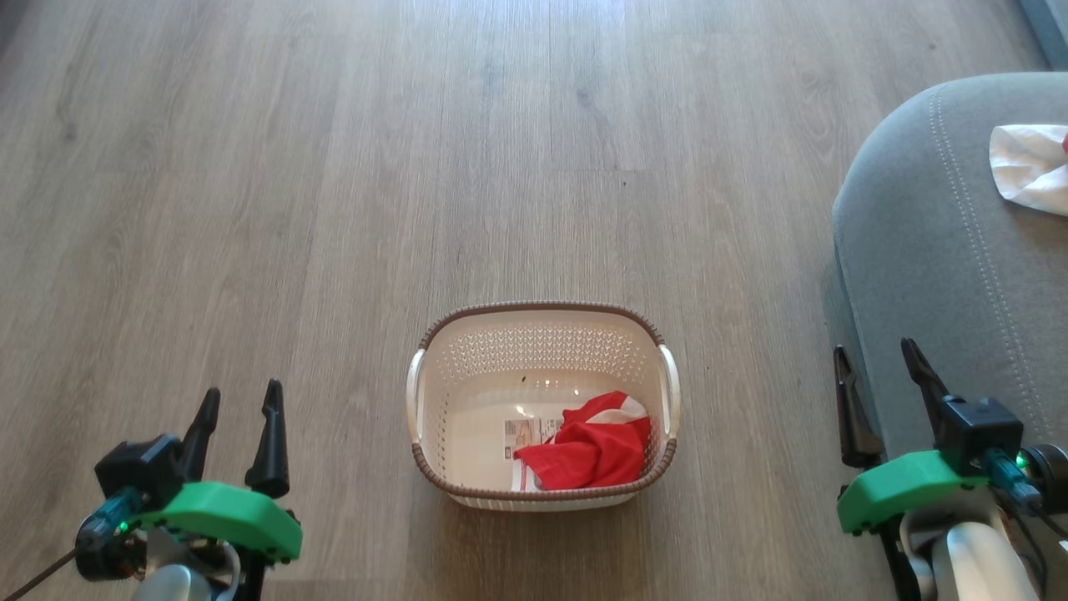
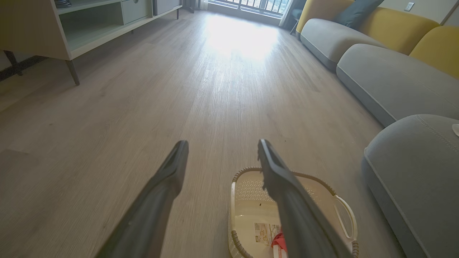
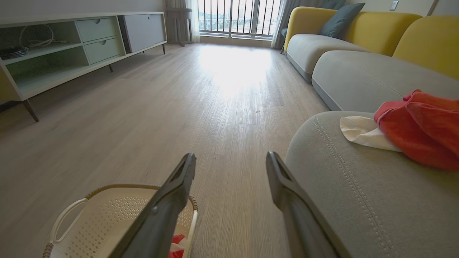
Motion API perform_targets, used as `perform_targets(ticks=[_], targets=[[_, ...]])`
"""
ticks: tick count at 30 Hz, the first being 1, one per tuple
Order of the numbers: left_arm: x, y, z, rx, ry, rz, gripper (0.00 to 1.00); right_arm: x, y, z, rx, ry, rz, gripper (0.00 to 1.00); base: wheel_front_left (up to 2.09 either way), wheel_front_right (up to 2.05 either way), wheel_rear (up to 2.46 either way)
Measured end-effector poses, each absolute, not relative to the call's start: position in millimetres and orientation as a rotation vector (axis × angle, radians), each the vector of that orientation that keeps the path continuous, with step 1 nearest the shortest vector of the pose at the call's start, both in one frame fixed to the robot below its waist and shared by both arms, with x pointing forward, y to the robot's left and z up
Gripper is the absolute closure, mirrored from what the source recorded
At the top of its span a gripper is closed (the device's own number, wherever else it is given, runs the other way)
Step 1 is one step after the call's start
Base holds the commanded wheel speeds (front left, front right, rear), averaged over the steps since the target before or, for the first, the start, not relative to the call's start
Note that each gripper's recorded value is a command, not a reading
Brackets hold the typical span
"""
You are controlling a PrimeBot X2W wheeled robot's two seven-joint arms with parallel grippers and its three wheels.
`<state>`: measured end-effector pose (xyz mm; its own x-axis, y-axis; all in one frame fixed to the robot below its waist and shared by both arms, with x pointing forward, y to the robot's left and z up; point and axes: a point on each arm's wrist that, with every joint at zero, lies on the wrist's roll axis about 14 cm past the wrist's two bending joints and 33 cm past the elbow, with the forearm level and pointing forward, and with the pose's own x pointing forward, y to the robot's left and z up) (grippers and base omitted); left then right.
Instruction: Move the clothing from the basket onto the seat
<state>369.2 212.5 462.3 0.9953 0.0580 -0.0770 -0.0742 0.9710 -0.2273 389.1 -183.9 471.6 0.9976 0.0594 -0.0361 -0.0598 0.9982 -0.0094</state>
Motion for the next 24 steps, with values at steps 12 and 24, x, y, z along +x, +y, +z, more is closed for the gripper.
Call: perform_targets(ticks=[12, 24], targets=[[392, 196, 440, -0.229, 0.135, 0.014, 0.00, 416, -204, 475, -0.018, 0.009, -0.001, 0.00, 0.00, 0.00, 0.00], [486, 102, 391, -0.159, 0.260, -0.310, 0.00, 482, -219, 452, -0.031, 0.005, -0.043, 0.00, 0.00, 0.00, 0.00]])
